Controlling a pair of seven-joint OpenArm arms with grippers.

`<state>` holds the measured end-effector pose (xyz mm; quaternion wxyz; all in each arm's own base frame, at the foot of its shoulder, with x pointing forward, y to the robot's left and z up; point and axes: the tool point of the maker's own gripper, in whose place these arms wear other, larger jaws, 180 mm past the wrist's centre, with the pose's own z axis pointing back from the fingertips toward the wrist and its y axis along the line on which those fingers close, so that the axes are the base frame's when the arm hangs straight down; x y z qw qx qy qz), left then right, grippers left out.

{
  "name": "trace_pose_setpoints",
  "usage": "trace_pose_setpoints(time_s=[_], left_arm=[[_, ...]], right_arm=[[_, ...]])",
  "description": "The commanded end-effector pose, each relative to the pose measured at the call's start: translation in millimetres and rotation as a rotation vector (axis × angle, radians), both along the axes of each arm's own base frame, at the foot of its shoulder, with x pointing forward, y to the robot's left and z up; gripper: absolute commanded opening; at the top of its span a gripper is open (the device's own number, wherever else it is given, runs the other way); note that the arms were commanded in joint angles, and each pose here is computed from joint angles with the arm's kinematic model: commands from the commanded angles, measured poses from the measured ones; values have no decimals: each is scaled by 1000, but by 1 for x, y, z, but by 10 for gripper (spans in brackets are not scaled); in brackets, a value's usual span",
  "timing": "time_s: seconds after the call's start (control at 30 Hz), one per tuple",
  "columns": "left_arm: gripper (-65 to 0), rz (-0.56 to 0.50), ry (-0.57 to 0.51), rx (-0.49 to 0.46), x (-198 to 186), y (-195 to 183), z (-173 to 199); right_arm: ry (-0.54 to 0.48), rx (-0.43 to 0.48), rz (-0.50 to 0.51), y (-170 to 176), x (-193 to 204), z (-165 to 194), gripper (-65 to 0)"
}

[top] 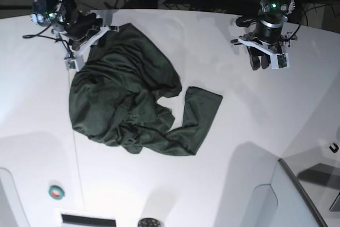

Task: Layout the t-shirt on the table in an organized manner, then fold the t-shirt properly
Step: 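Lower the right gripper onto the crumpled green t-shirt and grasp it, then drag the grasped shirt fabric outward with the right gripper and release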

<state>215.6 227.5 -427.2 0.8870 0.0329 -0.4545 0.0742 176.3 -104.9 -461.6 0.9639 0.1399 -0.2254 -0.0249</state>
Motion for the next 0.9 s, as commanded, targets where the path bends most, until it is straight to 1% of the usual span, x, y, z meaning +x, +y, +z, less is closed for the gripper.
trace_pose_setpoints(time_s=[0.0, 0.03, 0.1, 0.13, 0.2, 0.3, 0.4, 0.47, 0.53, 0.67, 0.87], left_arm=[[-490, -3, -33, 17, 3, 3, 8], [-490, -3, -33, 17, 3, 3, 8], [-490, -4, -32, 18, 3, 4, 8], [-490, -1, -28, 19, 1, 5, 8], [-490, 4, -26, 22, -1, 7, 7], [-490, 5, -24, 23, -1, 8, 7], [-490, 4, -24, 25, -1, 8, 8], [-492, 1, -26, 29, -1, 9, 9], [-492, -3, -15, 36, -5, 11, 7], [-492, -2, -8, 38, -9, 12, 6], [-492, -1, -6, 38, -9, 13, 5]], right_arm=[[-66, -2, 6, -2, 11, 17, -467], [-106, -14, 17, -6, 17, 29, -408], [-153, -24, 33, -5, 26, 47, -323], [-164, -26, 41, -5, 30, 53, -305], [-198, -28, 51, -3, 51, 65, -305], [-229, -11, 97, 13, 88, 72, -305], [-227, 1, 147, 31, 120, 67, -305], [-208, 3, 164, 37, 135, 58, -305], [-173, 9, 163, 40, 144, 46, -305], [-162, 11, 127, 34, 154, 34, -305], [-170, 26, 176, 55, 155, 36, -305]])
